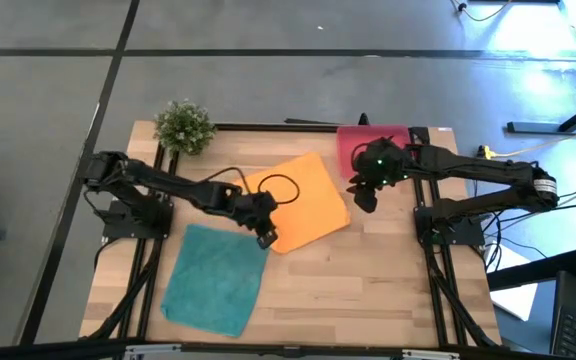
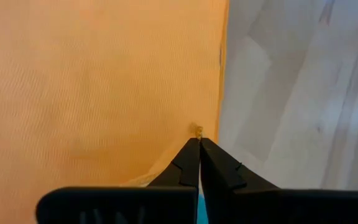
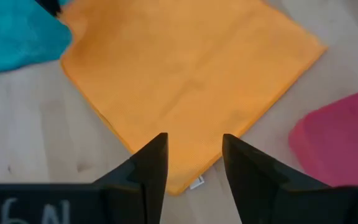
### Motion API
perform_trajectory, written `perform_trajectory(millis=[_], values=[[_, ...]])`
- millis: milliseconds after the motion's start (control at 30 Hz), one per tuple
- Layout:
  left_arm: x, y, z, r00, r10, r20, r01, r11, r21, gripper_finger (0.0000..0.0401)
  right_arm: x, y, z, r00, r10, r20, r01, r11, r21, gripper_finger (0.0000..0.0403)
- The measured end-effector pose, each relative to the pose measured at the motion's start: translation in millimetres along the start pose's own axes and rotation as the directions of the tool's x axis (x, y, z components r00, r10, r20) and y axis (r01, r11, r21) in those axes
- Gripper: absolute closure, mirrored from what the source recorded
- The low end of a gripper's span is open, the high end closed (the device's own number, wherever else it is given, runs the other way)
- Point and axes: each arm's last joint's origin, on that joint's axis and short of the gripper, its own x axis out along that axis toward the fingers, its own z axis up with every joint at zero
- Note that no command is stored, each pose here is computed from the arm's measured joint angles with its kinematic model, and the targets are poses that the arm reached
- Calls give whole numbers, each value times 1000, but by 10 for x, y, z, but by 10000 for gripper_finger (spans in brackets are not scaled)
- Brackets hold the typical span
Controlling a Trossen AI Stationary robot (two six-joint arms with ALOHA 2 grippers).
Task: Roll microfiber towels into tight, uniform cylinder then place into a basket
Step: Fold the orange microfiber towel
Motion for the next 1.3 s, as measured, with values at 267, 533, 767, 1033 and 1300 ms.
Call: perform_trajectory(millis=[267, 533, 767, 1033, 1300], values=[[130, 23, 468, 999, -14, 47, 9, 995, 100, 401, -207, 16, -31, 998, 13, 69, -13, 1000, -6, 249], [236, 29, 821, 993, -15, 116, -4, 987, 164, 401, -414, 22, -113, 994, 20, 107, -19, 1000, -12, 249], [489, -114, 1116, 989, -63, 136, 25, 964, 264, 401, -529, 23, -168, 992, 23, 127, -22, 1000, -13, 249], [741, -291, 1413, 980, -111, 166, 39, 923, 382, 401, -607, 16, -231, 992, 12, 123, -11, 1000, -11, 249], [931, -346, 1539, 976, -120, 183, 28, 897, 441, 401, -640, 8, -271, 994, -4, 112, 5, 1000, -4, 249]])
